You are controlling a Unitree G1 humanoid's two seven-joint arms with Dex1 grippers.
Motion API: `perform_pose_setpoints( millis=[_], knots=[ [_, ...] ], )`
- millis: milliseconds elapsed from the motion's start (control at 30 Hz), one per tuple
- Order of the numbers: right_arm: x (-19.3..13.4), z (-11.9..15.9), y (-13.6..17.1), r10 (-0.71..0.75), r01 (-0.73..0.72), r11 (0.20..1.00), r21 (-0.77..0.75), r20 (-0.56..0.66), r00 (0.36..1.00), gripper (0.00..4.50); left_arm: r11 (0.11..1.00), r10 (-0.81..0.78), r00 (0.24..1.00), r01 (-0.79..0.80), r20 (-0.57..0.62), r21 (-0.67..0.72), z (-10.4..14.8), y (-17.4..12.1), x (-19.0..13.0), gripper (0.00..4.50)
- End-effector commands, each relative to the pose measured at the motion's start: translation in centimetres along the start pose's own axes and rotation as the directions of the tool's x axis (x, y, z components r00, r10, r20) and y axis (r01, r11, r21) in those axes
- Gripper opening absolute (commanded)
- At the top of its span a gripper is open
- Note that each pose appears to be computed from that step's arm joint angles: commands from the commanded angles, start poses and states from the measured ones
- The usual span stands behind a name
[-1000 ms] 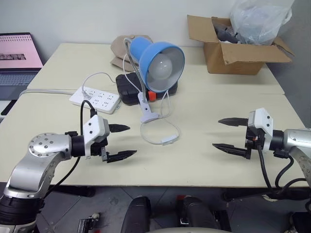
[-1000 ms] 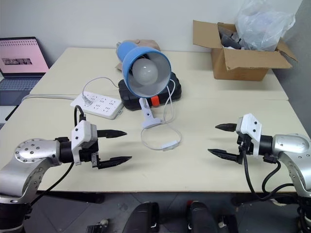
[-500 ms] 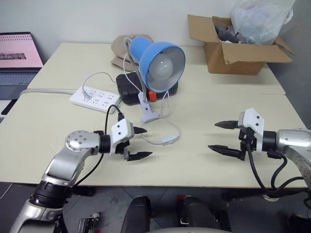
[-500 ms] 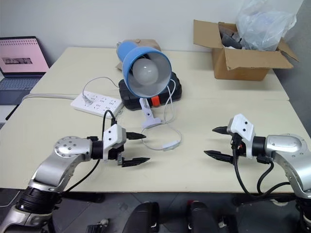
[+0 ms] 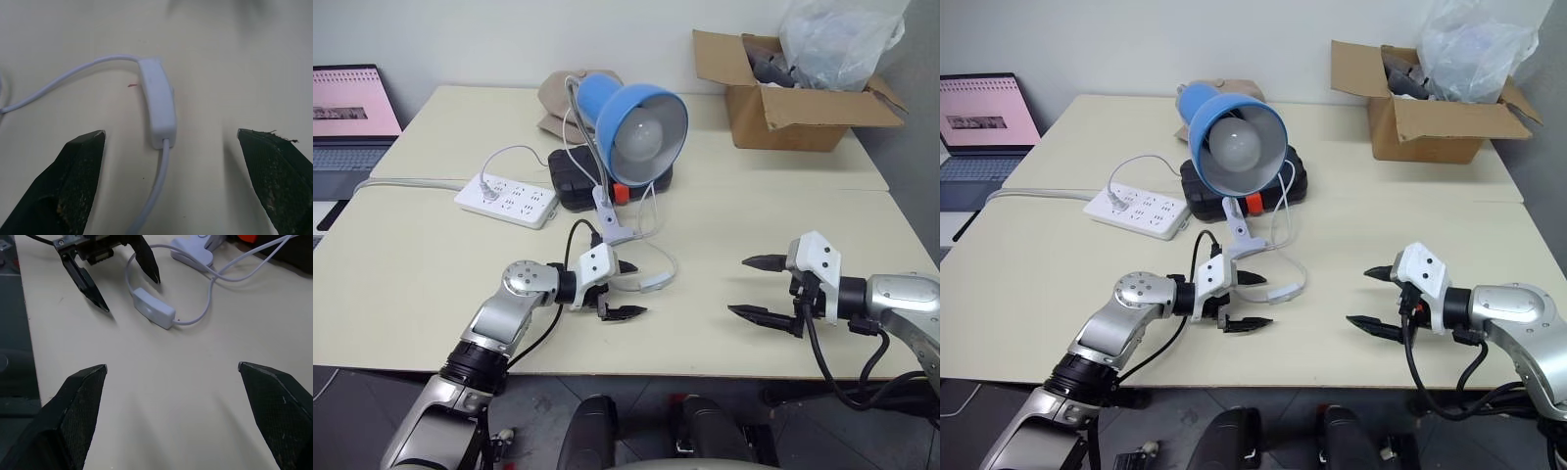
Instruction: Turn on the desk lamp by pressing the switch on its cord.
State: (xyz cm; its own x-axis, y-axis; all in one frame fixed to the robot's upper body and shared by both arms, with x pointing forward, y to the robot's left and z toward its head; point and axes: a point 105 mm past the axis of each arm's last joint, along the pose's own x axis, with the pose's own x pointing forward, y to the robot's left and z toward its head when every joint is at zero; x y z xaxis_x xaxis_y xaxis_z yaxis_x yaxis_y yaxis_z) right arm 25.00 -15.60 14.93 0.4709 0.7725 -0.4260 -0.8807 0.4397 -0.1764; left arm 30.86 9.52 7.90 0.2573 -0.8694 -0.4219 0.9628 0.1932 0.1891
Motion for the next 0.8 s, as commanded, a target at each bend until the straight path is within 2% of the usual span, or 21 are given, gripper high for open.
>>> perform_pose_setpoints(
  millis=[33, 100, 200, 600, 700, 800],
  knots=[
    [-0.48, 1.07, 0.18, -0.013, 0.014, 0.999, -0.036, 0.025, 1.000, 4.50, 0.998, 0.006, 1.000, -0.007, 0.015, 0.057, 0.81, 0.53, 0.43, 4.47],
    [-0.56, 1.14, 0.25, -0.015, 0.016, 0.999, -0.037, 0.025, 1.000, 4.50, 0.998, 0.007, 1.000, -0.008, 0.015, 0.068, 0.83, 0.69, 0.64, 4.47],
    [-0.65, 1.17, 0.31, -0.018, 0.019, 0.999, -0.037, 0.023, 1.000, 4.50, 0.997, 0.006, 1.000, -0.008, 0.018, 0.072, 0.83, 0.79, 0.80, 4.03],
    [-0.70, 1.39, 0.15, -0.022, 0.023, 0.999, -0.046, 0.020, 1.000, 4.50, 0.997, 0.014, 0.999, -0.017, 0.038, 0.079, 1.04, 1.01, 1.18, 1.59],
    [-0.60, 1.48, 0.12, -0.020, 0.021, 0.998, -0.053, 0.023, 1.000, 4.50, 0.996, 0.030, 0.999, -0.033, 0.043, 0.081, 1.11, 1.22, 1.16, 0.85],
    [-0.50, 1.56, 0.13, -0.017, 0.019, 0.998, -0.059, 0.027, 0.999, 4.50, 0.996, 0.034, 0.998, -0.038, 0.047, 0.082, 1.15, 1.28, 1.18, 0.41]
  ],
)
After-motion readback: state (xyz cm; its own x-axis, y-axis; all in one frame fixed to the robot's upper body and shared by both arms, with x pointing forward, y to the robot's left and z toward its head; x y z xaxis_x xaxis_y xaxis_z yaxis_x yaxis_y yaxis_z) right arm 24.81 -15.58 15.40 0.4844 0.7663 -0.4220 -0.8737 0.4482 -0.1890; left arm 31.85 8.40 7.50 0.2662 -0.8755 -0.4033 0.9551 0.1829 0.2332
